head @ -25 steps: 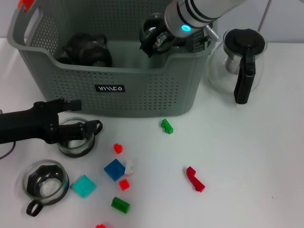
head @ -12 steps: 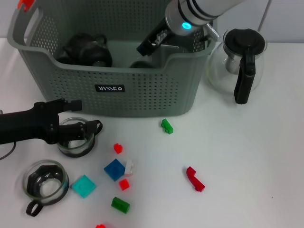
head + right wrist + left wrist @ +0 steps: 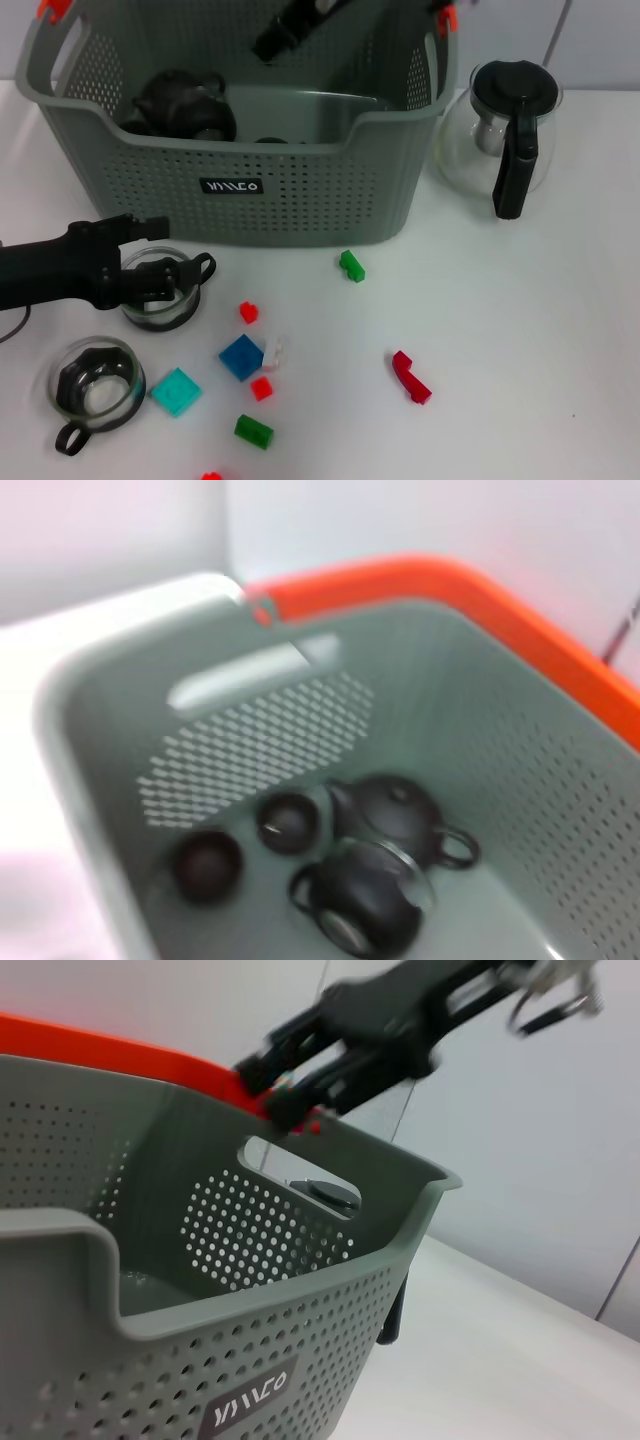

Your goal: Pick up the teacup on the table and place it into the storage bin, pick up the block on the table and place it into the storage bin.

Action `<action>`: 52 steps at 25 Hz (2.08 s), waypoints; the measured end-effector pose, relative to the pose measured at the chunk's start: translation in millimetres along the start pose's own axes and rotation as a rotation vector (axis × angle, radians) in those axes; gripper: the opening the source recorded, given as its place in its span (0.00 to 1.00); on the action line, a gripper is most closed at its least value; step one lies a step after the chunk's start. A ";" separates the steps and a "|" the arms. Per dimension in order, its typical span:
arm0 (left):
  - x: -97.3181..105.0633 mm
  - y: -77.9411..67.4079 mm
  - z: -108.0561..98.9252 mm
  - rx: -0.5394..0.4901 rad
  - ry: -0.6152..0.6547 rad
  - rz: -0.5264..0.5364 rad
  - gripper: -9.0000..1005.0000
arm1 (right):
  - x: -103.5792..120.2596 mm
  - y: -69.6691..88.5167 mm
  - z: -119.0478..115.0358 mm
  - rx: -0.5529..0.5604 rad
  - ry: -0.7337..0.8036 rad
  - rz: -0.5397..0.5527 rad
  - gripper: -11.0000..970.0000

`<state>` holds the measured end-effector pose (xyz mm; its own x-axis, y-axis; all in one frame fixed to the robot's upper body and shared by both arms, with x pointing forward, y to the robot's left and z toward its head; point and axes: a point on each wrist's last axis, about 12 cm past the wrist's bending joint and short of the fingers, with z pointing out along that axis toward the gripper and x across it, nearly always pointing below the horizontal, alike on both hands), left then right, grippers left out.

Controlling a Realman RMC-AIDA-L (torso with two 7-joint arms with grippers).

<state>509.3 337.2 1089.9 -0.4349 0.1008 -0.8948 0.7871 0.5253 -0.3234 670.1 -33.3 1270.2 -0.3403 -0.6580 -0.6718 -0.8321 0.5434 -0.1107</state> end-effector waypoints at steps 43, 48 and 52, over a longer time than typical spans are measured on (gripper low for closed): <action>3.9 -0.4 -16.0 -0.025 -0.031 -0.036 0.91 | 118.3 48.0 -26.6 -0.476 0.250 0.009 0.97; 5.3 -0.3 -16.8 -0.031 -0.030 -0.034 0.91 | 168.2 28.4 -31.7 -0.574 0.006 0.121 0.97; 2.9 0.5 -15.4 -0.028 -0.029 -0.026 0.91 | 216.4 9.8 -35.1 -0.584 -0.194 0.198 0.97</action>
<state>501.7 350.7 1091.9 -0.4420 0.0618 -0.8949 0.7627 0.5511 -0.3386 573.0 -188.7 1149.4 -0.4723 -0.4381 -0.7649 -0.8814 0.2358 0.4093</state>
